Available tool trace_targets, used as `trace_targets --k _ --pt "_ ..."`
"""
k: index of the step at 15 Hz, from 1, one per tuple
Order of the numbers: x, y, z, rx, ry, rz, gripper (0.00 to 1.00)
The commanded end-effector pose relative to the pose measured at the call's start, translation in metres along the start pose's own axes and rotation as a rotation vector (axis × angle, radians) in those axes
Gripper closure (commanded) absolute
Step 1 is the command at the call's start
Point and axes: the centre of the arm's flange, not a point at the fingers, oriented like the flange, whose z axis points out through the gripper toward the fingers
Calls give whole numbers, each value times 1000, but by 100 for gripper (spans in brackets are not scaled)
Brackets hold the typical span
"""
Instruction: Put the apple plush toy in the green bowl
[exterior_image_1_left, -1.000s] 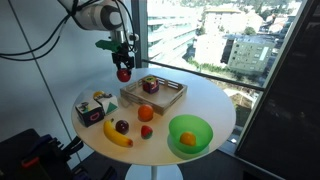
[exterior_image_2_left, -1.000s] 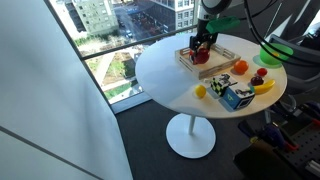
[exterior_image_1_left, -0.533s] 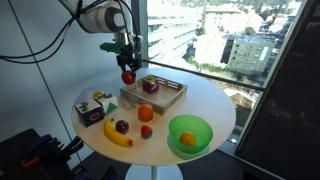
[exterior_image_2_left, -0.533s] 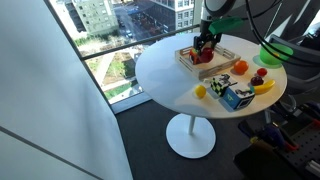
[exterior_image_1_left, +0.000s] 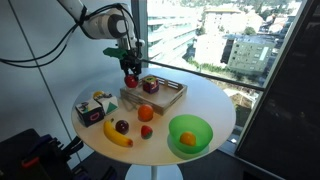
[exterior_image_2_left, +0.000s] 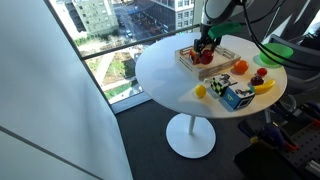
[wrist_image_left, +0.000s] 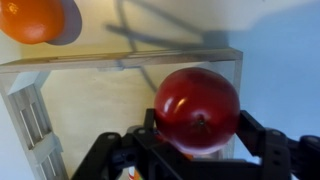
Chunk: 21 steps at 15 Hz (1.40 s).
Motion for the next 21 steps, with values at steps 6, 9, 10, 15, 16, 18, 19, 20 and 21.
trace_targets --k 6,9,10,15,16,18,19,20,21 --pt "2 -7 14 -18 18 6 32" --pt "0 -10 16 -20 12 -1 2" --pt "0 -11 15 -21 12 -3 0" --pt "-2 -13 8 -13 8 -11 0" --pt "-3 -13 5 -11 5 -9 0" --pt "-4 -13 -3 -5 3 -12 0" --pt "-5 -14 -8 0 3 -16 0" --pt "-6 -14 -13 4 3 -19 0" --pt "-7 -15 -18 11 -4 -21 0"
